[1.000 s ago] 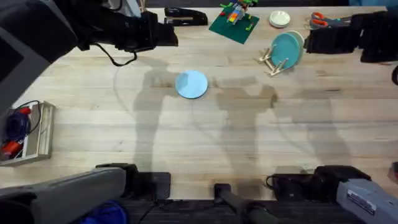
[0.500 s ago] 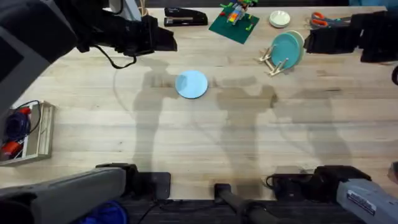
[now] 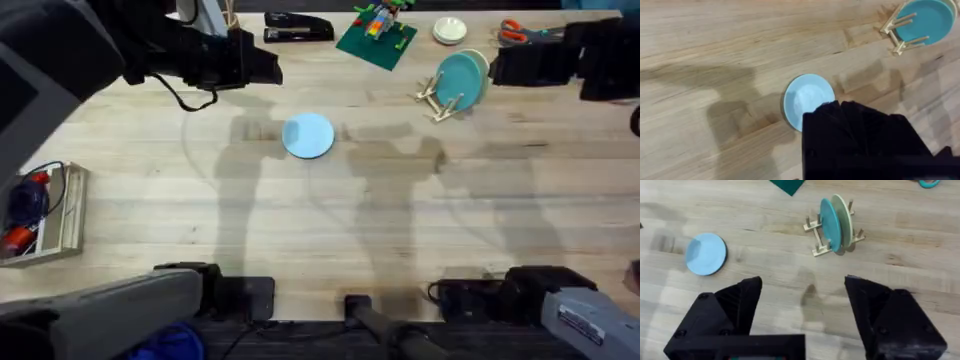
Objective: Pick up the plates from the table one by one and place each into a slot on the dish rack.
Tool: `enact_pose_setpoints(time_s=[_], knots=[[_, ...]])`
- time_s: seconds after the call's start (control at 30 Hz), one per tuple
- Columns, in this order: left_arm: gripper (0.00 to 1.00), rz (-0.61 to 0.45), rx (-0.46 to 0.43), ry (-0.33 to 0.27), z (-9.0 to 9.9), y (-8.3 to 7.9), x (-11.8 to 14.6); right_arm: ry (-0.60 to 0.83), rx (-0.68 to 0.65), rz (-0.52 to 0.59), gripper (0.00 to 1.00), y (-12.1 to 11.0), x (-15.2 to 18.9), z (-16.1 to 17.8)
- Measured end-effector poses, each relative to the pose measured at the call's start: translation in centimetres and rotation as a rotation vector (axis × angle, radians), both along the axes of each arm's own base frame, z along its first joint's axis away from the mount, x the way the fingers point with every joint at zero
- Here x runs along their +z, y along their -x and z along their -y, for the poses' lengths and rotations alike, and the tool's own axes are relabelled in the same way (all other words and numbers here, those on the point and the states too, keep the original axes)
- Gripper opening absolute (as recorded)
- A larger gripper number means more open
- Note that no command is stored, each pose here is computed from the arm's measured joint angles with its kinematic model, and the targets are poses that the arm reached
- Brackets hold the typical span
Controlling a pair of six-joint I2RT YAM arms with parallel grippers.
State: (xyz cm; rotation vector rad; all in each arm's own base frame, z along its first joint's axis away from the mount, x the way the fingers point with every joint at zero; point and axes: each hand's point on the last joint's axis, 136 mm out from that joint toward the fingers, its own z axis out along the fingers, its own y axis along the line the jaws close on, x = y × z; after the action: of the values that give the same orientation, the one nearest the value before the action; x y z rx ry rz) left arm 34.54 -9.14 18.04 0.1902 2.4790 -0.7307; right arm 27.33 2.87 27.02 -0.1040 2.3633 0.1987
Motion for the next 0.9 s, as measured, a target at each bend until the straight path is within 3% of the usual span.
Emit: enact_pose_setpoints(time_s=[0.27, 0.33, 0.9], knots=[[0.042, 0.025, 0.002, -0.018, -0.2, -0.4, -0.7, 0.000, 0.000, 0.000, 0.993, 0.0, 0.0, 0.0], [0.042, -0.006, 0.002, -0.019, -0.2, 0.3, -2.5, 0.000, 0.000, 0.000, 0.994, 0.0, 0.0, 0.0], [0.042, -0.056, 0.002, -0.018, -0.2, 2.4, -7.9, 0.000, 0.000, 0.000, 0.995, 0.0, 0.0, 0.0]])
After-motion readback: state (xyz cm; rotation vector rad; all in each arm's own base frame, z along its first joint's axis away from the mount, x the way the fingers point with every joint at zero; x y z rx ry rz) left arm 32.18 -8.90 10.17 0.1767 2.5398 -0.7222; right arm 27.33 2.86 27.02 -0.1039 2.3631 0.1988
